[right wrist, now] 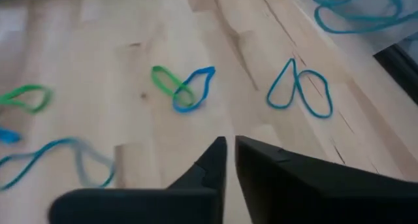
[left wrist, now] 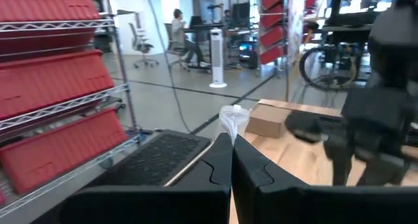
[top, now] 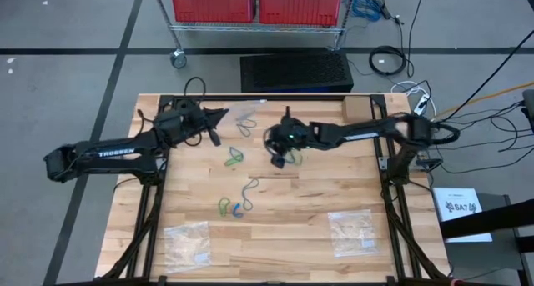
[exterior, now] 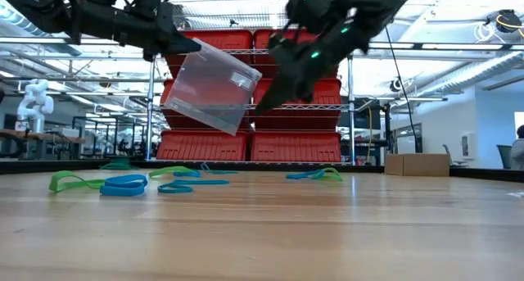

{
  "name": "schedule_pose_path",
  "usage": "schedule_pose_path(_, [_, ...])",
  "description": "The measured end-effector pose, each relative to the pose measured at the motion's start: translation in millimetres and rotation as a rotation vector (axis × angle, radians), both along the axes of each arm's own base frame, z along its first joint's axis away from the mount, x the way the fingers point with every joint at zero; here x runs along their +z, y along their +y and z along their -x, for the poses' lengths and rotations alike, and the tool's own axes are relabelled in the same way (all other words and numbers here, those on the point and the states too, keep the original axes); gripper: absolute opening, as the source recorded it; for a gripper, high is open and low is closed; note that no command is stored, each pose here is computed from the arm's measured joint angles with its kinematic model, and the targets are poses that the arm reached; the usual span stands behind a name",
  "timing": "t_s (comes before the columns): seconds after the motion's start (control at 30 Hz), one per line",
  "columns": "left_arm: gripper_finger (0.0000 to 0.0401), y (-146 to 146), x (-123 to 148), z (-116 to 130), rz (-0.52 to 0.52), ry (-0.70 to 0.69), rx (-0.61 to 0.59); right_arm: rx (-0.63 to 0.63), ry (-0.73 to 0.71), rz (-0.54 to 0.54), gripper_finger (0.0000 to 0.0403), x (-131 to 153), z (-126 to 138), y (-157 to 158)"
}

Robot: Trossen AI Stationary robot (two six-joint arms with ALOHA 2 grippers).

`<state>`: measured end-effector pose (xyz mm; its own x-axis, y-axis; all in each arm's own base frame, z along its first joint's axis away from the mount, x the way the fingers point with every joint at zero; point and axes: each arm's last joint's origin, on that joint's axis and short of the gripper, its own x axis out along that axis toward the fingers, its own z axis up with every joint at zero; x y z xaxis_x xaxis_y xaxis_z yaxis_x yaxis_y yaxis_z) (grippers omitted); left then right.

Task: Sort rubber bands
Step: Put the top long blue rubber band into the top zip bag

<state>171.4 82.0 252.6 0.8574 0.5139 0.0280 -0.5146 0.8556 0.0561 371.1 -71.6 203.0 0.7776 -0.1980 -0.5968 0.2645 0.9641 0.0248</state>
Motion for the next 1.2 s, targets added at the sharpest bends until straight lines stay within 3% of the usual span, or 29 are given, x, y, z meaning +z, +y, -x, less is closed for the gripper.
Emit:
schedule_pose_path(0.23, [0.0,-2,4,10,0.001,0.001,0.021,-0.083,0.035,-0.049,0.0126,-20,-52,-27])
schedule_pose_path(0.47, [0.0,-5,6,15,0.001,0.007,0.028,-0.258,0.059,0.006,0.0195,-38,-90,-45])
schedule_pose_path(0.8, [0.0,-6,8,19,-0.004,0.004,0.031,-0.324,0.042,-0.004,0.0197,-64,-118,-64])
schedule_pose_path(1.0, [0.0,-6,7,19,0.0,0.013,0.031,-0.423,0.056,0.071,0.0187,-74,-124,-73])
schedule_pose_path(1.2, [0.0,-6,7,19,0.001,0.015,0.031,-0.44,0.062,0.086,0.0172,-74,-123,-74])
